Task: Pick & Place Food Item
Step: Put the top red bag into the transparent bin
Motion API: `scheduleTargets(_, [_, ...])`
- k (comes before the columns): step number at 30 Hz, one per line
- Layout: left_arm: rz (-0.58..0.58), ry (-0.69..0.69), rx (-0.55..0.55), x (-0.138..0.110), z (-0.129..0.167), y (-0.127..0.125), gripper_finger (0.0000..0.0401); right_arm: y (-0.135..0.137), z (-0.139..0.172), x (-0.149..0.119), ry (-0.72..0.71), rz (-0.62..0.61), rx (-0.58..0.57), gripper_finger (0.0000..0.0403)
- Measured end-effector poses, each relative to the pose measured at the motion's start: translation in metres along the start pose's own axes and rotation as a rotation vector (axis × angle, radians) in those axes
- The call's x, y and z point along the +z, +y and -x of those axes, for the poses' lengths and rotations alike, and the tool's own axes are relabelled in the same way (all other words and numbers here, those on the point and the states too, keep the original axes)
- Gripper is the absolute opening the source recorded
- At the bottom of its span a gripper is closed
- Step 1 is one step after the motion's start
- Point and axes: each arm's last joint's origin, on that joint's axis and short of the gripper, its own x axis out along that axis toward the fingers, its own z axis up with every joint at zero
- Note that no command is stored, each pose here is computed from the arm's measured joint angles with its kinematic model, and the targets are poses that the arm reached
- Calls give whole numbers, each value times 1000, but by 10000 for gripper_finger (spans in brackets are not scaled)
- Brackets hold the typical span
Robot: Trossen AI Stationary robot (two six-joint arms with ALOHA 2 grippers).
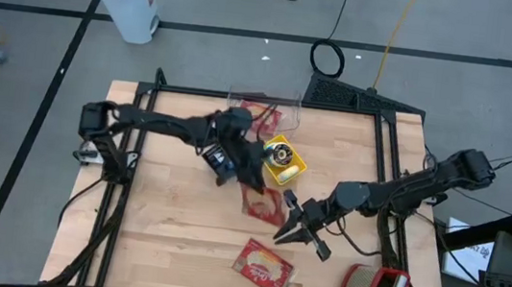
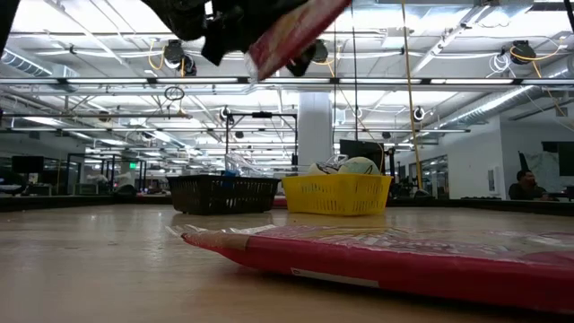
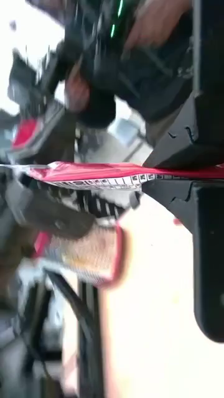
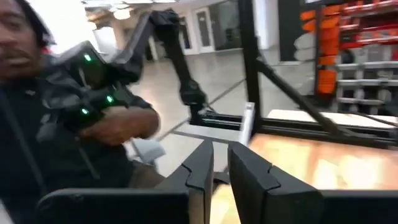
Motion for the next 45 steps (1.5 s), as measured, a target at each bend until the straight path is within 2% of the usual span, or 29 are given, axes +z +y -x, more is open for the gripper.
scheduleTargets(4, [13,36,183,6,25,-5,7,0,5,-2,17,29,-8,45])
scheduleTargets(10, [-31,103,490,17,64,-9,11,-9,24,-14,59,81,-67,37])
scheduleTargets(14, [-52,193,642,34,92,-4,6,-20,43,-27,76,77,-199,32])
scheduleTargets(20, [-114,295,907,57,136,20,9,-36,73,-41,51,71,-472,31])
scheduleTargets(24, [-135,316,1007,65,162,38,6,-43,86,-48,17,77,-562,29])
scheduleTargets(28, [-117,394,1085,61,178,58,8,-48,94,-55,-7,80,-590,29])
scheduleTargets(31, [-105,448,1099,48,181,75,6,-52,99,-59,-14,81,-613,27])
scheduleTargets(38, [-5,544,1052,7,178,112,7,-61,105,-58,-19,79,-659,29])
scheduleTargets(45, [63,592,997,-12,171,122,12,-64,108,-58,-19,78,-677,25])
